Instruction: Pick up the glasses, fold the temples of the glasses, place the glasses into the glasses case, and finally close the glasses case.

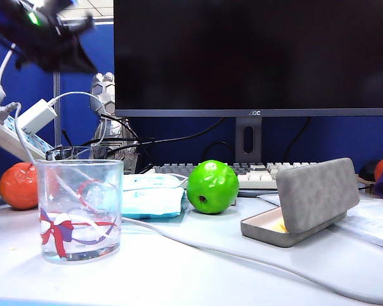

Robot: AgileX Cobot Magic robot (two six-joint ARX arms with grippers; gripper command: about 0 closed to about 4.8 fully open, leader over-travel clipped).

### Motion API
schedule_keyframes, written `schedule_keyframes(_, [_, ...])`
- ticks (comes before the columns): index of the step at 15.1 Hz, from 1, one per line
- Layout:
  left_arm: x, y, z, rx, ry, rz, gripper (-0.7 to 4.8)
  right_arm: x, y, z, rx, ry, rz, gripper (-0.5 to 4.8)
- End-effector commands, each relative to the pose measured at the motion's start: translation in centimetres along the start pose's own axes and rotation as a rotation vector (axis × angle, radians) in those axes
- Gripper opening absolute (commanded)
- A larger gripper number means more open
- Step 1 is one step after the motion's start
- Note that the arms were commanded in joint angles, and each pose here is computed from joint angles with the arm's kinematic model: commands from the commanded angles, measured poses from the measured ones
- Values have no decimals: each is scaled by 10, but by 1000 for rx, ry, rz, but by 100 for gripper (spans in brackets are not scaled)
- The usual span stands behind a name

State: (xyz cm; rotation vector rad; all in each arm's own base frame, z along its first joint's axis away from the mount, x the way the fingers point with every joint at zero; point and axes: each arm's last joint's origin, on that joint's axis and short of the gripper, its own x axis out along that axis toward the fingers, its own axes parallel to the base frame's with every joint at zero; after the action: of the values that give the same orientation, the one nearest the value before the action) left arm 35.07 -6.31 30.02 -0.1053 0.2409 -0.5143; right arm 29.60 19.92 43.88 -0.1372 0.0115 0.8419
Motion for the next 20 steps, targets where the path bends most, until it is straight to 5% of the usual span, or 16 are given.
schedule_keyframes(1, [28, -1, -18, -16, -10, 22, 5, -19, 3, 19, -5, -61, -10, -1])
schedule_keyframes(2, [39, -3, -26, -46, -9, 21, 79, -23, 4, 22, 4, -70, -11, -1])
schedule_keyframes(4, [59, -8, -44, -130, -14, 22, 384, -26, 5, 24, 18, -73, -10, -1])
schedule_keyframes(5, [68, -9, -53, -209, -18, 52, 403, -28, 5, 24, 20, -66, -8, -1])
schedule_keyframes(9, [86, -8, -69, -349, -72, 83, 398, -30, 6, 20, 34, -12, 2, -1])
schedule_keyframes(18, [123, -7, -46, -365, -39, 121, 396, -31, 7, 20, 37, -3, 5, -1])
schedule_keyframes(19, [123, -7, -47, -366, -36, 131, 376, -31, 7, 20, 37, -2, 6, -1])
schedule_keyframes(20, [123, -7, -48, -366, -33, 133, 285, -31, 7, 20, 37, -3, 6, -1])
